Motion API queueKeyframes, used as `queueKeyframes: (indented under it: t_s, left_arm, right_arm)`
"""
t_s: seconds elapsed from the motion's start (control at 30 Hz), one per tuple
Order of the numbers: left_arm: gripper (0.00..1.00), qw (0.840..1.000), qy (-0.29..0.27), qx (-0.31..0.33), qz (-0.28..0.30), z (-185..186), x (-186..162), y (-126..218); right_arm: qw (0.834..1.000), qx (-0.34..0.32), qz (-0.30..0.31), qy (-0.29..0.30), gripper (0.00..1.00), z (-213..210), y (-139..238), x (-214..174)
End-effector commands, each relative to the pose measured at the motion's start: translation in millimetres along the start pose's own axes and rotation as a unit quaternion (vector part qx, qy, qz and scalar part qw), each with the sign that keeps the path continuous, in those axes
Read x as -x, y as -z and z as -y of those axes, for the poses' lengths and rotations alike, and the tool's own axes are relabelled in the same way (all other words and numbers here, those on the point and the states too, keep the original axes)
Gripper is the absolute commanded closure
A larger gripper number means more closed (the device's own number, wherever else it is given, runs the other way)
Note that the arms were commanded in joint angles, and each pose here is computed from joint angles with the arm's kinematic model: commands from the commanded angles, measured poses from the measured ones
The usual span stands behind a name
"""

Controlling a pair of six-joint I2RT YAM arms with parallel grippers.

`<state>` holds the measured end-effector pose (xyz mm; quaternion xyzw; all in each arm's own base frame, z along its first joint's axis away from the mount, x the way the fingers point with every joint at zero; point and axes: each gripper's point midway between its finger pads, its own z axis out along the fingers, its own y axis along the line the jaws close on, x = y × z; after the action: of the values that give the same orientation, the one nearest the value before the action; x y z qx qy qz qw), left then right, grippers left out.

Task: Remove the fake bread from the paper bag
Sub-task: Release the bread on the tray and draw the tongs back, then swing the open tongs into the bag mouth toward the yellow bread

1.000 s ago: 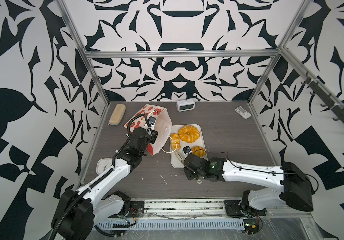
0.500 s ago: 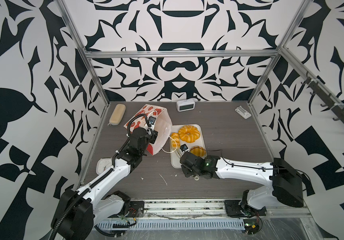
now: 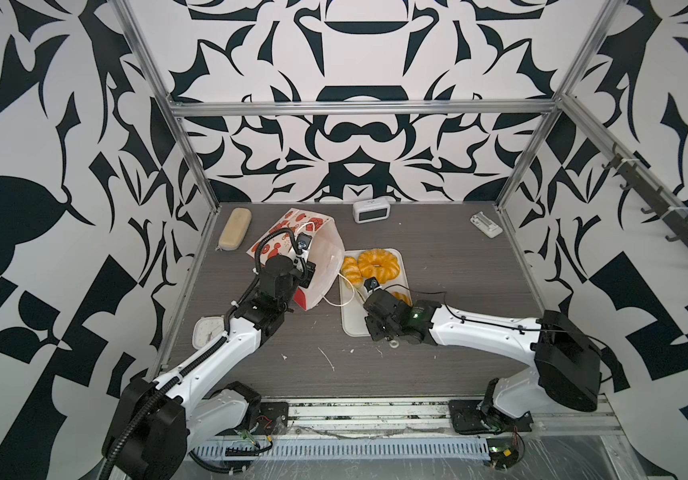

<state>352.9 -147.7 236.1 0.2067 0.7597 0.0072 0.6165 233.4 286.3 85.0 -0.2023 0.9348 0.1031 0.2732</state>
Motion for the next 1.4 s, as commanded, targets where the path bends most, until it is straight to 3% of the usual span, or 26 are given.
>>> queueKeyframes:
  t_s: [0.0,0.37,0.63,0.87,1.13,1.37]
  left_arm:
    - [0.97,1.0,0.011,0.003,0.017,-3.3,8.7,1.6]
    - [0.97,1.0,0.01,-0.003,0.013,-1.1,7.2,0.8]
    - [0.96,0.999,0.008,-0.033,0.008,10.1,5.7,-3.1]
    - [0.96,0.997,0.009,-0.073,0.004,24.8,2.6,-3.2]
    - [0.96,0.997,0.008,-0.081,0.0,27.6,4.8,-4.8]
    - [0.95,0.996,0.007,-0.089,-0.001,30.4,4.7,-5.0]
  right_arm:
    - [0.998,0.026,0.05,-0.001,0.75,-13.9,9.8,38.5]
    - [0.996,0.08,0.042,-0.003,0.72,-18.5,41.1,27.1]
    - [0.995,-0.004,0.1,-0.014,0.74,37.1,101.8,25.2]
    - [0.984,0.081,0.159,0.006,0.75,5.0,144.4,51.8]
    - [0.974,0.167,0.133,0.077,0.73,-73.9,113.1,72.8]
    - [0.977,0.148,0.134,0.077,0.61,-93.3,78.2,105.9]
